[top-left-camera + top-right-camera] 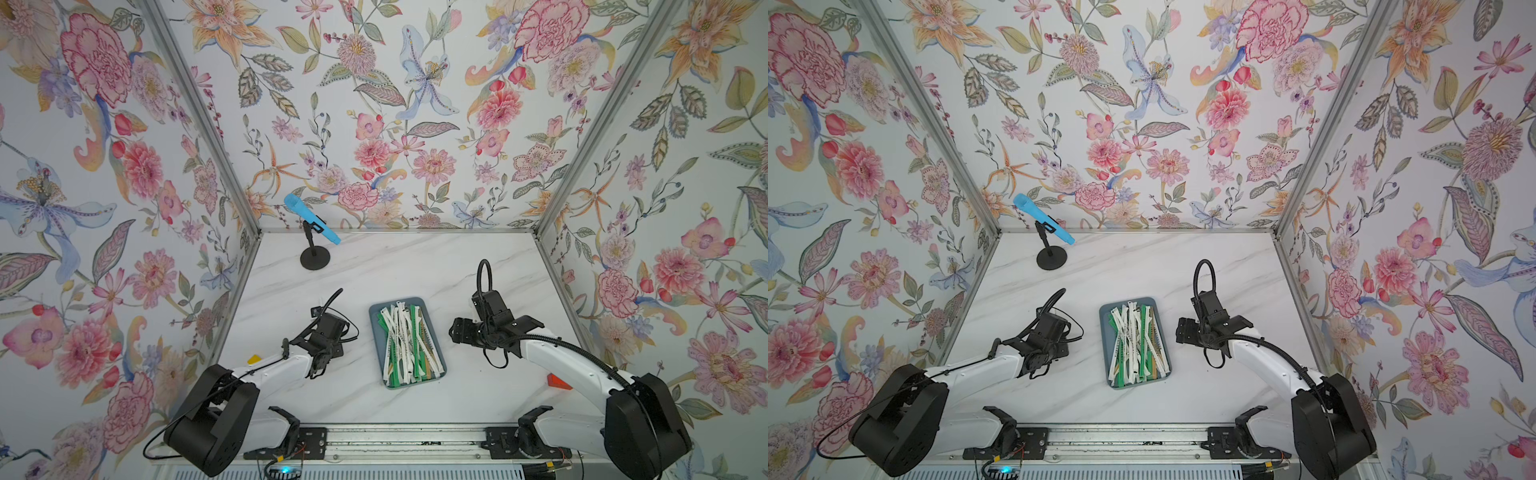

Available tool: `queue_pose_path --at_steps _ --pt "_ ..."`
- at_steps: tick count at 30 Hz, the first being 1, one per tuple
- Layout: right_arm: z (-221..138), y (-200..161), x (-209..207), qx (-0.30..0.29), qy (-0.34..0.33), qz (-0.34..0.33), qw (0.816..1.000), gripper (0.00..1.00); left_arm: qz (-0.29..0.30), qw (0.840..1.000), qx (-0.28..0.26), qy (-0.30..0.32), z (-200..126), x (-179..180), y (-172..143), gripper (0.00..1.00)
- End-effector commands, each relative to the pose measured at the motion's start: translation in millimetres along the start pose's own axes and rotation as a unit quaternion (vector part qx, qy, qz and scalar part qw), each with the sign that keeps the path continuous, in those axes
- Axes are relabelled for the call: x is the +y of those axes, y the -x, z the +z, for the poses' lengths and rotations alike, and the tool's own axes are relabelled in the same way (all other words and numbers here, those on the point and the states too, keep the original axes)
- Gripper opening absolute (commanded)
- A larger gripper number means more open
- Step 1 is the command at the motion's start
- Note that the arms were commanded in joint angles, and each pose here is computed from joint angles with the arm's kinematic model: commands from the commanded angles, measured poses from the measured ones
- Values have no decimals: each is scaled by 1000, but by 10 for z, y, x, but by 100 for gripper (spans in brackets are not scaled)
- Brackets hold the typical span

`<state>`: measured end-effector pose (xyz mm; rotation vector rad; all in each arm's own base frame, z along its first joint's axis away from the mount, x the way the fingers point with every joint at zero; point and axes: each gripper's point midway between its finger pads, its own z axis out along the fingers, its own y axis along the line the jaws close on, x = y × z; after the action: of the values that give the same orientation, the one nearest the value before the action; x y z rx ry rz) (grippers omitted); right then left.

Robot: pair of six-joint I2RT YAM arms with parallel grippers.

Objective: Put the straws into the storage box
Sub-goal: Pick up the straw from the center of the board.

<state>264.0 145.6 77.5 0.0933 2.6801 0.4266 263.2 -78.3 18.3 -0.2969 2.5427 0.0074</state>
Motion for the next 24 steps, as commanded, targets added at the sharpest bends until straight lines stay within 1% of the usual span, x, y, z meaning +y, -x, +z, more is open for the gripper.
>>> queue_pose_path --at_steps 1,3,5,8,11,16,19,24 --pt "-40 59 -19 -12 -5 5 1000 81 -6 1000 7 -4 -61 60 -67 0" --pt "-41 66 -18 -13 -5 5 1000 81 -17 999 -18 -35 -208 -73 77 0" --pt "-35 62 -28 -12 -7 6 1000 81 -27 996 -43 -76 -407 -293 208 0" --pt "-33 62 -31 -12 -8 6 1000 81 -40 986 -58 -149 -707 -732 256 0" --pt "-40 68 -32 -14 -7 8 1000 81 -48 975 -44 -214 -920 -1151 92 0" --pt "-58 93 -37 -19 -8 5 1000 81 -59 956 -5 -286 -1091 -1645 -288 0" --pt "-53 101 -44 -18 -10 4 1000 81 -53 951 12 -304 -1113 -1838 -413 0" --pt "-59 131 -49 -21 -10 2 1000 81 -39 950 28 -307 -1019 -1990 -504 0"
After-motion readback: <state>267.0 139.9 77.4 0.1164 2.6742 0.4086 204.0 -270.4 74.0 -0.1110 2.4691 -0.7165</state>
